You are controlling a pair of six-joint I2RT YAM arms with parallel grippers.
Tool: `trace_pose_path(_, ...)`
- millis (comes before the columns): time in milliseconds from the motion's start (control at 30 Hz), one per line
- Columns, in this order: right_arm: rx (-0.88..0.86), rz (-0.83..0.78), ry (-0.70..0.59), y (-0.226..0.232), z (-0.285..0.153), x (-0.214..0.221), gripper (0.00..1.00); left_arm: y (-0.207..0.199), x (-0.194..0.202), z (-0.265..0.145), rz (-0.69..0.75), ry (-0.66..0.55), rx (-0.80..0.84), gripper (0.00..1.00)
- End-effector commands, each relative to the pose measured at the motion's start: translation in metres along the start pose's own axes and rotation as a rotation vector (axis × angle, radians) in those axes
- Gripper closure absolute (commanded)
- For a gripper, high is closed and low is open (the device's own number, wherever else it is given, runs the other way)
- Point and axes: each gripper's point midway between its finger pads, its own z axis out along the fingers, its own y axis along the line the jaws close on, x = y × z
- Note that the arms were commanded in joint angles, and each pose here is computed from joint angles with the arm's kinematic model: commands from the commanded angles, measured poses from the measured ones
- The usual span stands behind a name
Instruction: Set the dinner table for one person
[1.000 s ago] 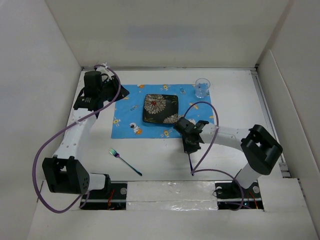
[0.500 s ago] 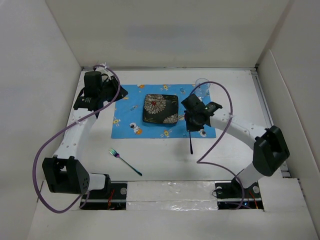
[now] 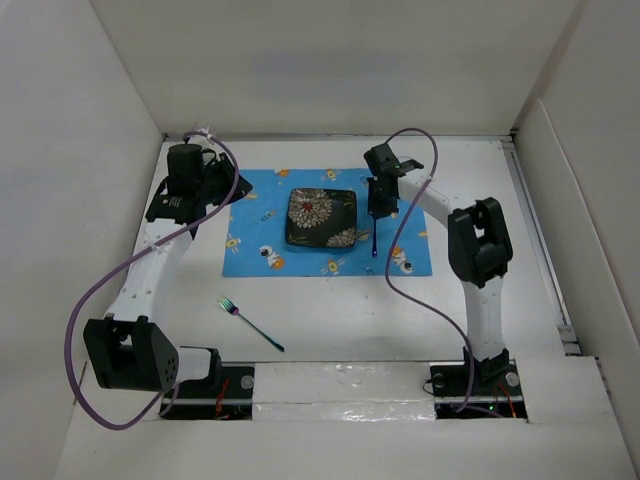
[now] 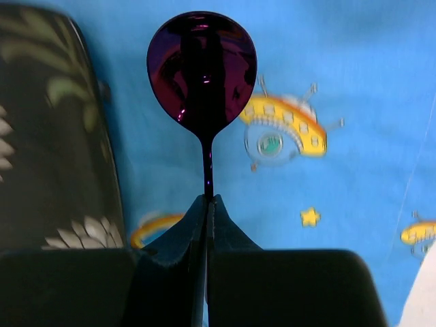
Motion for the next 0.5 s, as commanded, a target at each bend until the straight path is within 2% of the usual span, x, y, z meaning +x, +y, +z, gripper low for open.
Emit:
trace_pose_path(0,-0.025,0.005,-0.071,0.007,-0.004,-0.036,1.0,-0.003,-0.006,-0.008,0.018,-0.036,0.004,0.84)
trace_pose_path(100,0.008,0.018,-0.048,-0.004,0.011,-0.036,1.0,-0.001,-0.004,-0.007,0.016,-0.029,-0.004,0.84)
trace_pose_path(367,0.02,0.02,-0.03,-0.008,0.017,-0.027,1.0,0.019,0.006,-0.005,-0.026,0.003,-0.107,0.83)
trace_pose_path(400,0.023,0.019,-0.03,-0.009,0.017,-0.027,0.97,0.02,0.006,-0.006,-0.038,0.004,-0.118,0.83)
trace_pose_path(433,0.022,0.019,-0.03,-0.009,0.016,-0.027,0.87,0.023,0.009,-0.007,-0.046,0.014,-0.134,0.83)
trace_pose_path(467,0.023,0.02,-0.037,-0.009,0.013,-0.029,0.81,0.024,0.008,-0.008,-0.052,0.011,-0.145,0.83)
